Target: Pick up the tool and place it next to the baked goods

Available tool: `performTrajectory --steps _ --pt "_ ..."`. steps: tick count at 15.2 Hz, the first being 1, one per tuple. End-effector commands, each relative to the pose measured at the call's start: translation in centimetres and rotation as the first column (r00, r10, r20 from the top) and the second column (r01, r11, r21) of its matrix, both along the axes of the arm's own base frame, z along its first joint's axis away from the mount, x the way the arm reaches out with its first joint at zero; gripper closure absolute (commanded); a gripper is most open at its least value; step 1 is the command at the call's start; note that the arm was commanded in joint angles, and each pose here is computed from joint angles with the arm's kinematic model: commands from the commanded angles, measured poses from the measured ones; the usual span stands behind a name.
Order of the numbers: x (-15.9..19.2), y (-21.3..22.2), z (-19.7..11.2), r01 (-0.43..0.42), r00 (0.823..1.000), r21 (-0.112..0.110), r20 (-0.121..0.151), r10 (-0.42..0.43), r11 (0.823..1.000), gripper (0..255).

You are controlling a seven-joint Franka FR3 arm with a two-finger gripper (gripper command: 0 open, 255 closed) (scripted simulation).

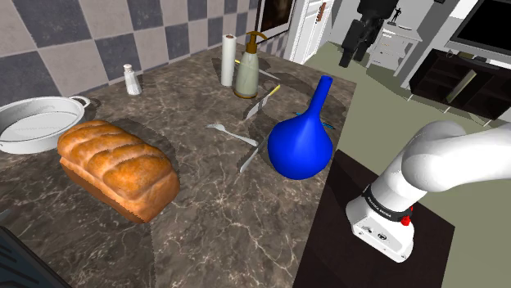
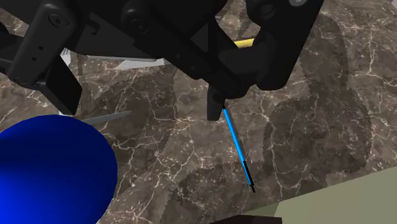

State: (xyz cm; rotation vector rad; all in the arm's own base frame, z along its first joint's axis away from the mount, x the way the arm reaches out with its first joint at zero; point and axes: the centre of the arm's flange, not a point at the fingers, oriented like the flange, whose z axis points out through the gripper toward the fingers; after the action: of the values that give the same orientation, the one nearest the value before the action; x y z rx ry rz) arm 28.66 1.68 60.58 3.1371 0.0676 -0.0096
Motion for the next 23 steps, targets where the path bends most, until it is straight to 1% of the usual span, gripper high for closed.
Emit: performTrajectory --steps 1,3,4,6,7,9,10,12,14,17,20,23 --pt "0.0 0.0 0.0 0.000 1.000 0.000 0.000 0.000 1.000 0" --pt "1.8 1.0 -1.6 0.089 0.996 0.001 0.000 -0.089 0.996 0" --pt "2.8 1.4 -2.4 0.133 0.991 0.002 0.000 -0.133 0.991 0" --pt "4.7 2.1 -4.1 0.220 0.975 0.003 -0.001 -0.220 0.975 0" --pt "5.7 2.4 -4.9 0.263 0.965 0.003 -0.001 -0.263 0.965 0" --pt "7.7 2.9 -6.5 0.348 0.938 0.004 -0.001 -0.348 0.938 0" --pt "8.7 3.1 -7.3 0.389 0.921 0.005 -0.001 -0.389 0.921 0" --pt "10.8 3.3 -8.9 0.469 0.883 0.006 -0.002 -0.469 0.883 0" --pt "12.9 3.3 -10.6 0.546 0.838 0.007 -0.003 -0.546 0.838 0" --pt "16.0 2.9 -13.0 0.652 0.758 0.008 -0.004 -0.652 0.758 0" --pt "19.0 2.2 -15.5 0.747 0.665 0.009 -0.005 -0.747 0.665 0" --pt "21.9 1.1 -17.9 0.829 0.559 0.010 -0.007 -0.829 0.559 0"
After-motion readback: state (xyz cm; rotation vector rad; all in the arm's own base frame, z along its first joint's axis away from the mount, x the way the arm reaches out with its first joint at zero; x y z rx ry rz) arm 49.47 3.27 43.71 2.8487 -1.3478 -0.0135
